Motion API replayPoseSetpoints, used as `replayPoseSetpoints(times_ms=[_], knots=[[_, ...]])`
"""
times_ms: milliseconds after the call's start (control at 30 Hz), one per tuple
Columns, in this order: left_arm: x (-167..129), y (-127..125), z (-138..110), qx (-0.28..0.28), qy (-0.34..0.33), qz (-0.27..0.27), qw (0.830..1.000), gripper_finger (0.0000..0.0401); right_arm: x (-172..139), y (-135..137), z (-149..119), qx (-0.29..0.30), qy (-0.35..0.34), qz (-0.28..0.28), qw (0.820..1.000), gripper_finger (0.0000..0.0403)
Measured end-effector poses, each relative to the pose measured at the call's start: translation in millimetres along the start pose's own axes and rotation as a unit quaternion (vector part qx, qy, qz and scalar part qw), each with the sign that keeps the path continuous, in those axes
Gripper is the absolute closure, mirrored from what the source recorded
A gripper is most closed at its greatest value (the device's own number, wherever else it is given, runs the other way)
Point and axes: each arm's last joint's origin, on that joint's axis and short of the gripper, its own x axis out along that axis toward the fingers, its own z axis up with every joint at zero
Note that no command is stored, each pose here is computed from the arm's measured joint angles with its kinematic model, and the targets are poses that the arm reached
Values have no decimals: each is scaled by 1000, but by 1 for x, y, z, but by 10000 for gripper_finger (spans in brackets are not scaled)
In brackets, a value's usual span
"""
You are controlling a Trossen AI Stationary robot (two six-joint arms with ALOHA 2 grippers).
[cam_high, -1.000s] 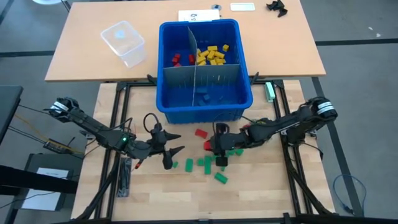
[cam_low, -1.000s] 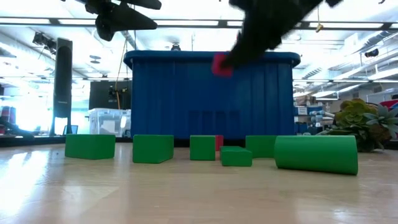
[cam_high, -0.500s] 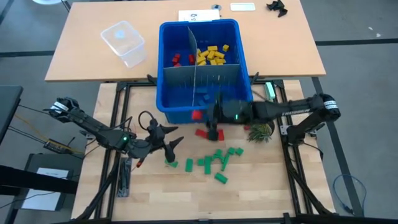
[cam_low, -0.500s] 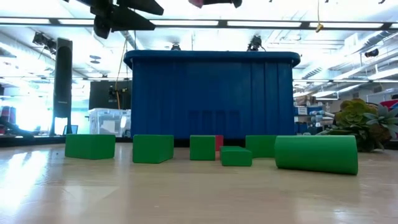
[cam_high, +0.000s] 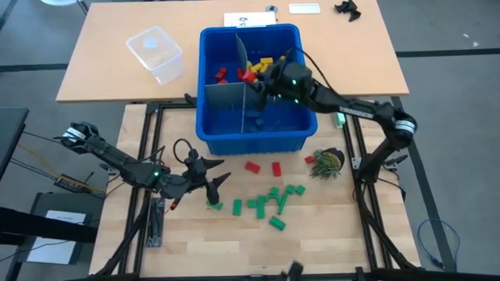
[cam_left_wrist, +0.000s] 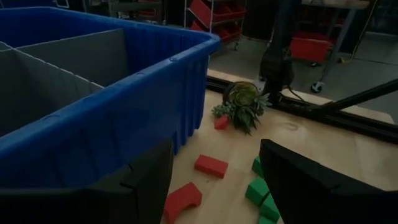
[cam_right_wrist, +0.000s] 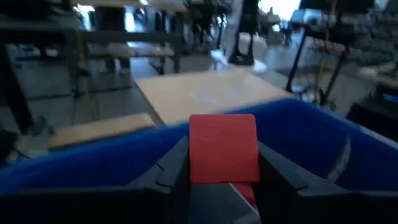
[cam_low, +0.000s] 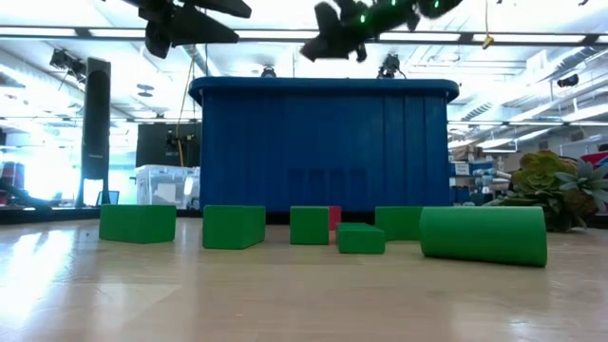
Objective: Sort Items/Unsort Items
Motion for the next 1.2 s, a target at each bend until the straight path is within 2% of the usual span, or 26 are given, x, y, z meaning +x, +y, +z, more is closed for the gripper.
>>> replayPoseSetpoints(times_ms=[233, 533, 667, 767, 1000, 1067, 1200], knots=[[0, 0, 0, -2, -1, -1, 1000, 153, 55, -52, -26, 29, 10, -38, 999, 275], [0, 0, 0, -1, -1, -1, 1000, 153, 131, -77, -20, 33, 13, -44, 998, 275], [0, 0, 0, -1, 0, 0, 1000, 153, 157, -92, -29, 49, 22, -59, 997, 273], [0, 0, 0, -2, -1, -1, 1000, 153, 171, -101, -37, 61, 21, -69, 996, 253], [0, 0, 0, -2, -1, -1, 1000, 153, 177, -104, -44, 51, 43, -73, 995, 167], [0, 0, 0, -2, -1, -1, 1000, 153, 169, -102, -37, 33, 70, -66, 995, 145], [0, 0, 0, -2, -1, -1, 1000, 153, 136, -90, -6, -33, 127, -35, 991, 117]])
